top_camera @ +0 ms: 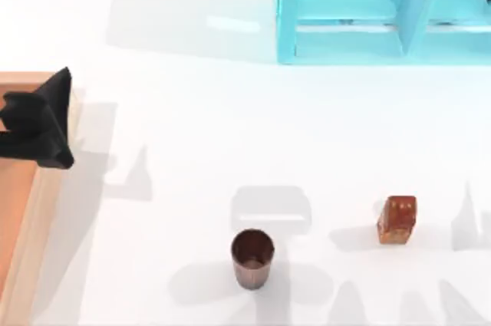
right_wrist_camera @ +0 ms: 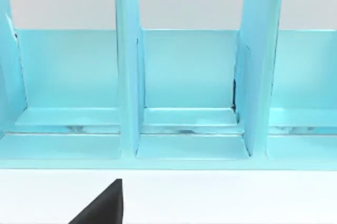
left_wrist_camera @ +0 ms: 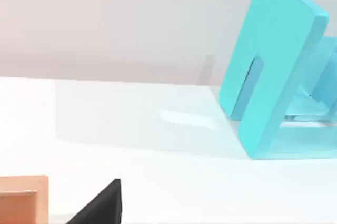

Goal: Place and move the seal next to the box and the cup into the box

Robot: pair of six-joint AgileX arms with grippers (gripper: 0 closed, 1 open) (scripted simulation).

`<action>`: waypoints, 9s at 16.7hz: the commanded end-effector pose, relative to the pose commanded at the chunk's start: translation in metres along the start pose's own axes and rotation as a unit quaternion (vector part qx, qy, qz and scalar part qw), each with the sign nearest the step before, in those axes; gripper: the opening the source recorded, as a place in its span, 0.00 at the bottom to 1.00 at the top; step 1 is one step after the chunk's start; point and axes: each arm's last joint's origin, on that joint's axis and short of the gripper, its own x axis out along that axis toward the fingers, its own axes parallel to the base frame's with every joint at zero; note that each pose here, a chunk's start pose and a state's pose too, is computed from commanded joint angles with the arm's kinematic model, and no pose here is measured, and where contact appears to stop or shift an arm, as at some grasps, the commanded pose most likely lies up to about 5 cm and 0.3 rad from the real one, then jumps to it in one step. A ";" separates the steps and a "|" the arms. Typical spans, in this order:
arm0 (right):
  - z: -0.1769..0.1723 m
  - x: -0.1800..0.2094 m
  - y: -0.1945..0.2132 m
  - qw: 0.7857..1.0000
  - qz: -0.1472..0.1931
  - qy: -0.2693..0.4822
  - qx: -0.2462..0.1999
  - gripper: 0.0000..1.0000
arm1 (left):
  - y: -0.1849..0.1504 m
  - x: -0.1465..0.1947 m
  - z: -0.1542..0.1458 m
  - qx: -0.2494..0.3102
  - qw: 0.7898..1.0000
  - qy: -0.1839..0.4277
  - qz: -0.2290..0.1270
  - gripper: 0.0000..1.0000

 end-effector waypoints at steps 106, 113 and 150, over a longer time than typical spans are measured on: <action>0.000 0.000 0.000 1.000 0.000 0.000 0.000 1.00 | -0.018 0.185 -0.007 -0.009 0.831 0.534 0.156 0.00; 0.000 0.000 0.000 1.000 0.000 0.000 0.000 1.00 | -0.009 0.198 -0.038 -0.010 0.831 0.534 0.157 0.00; 0.000 0.000 0.000 1.000 0.000 0.000 0.000 1.00 | -0.014 0.203 -0.015 -0.008 0.828 0.538 0.158 1.00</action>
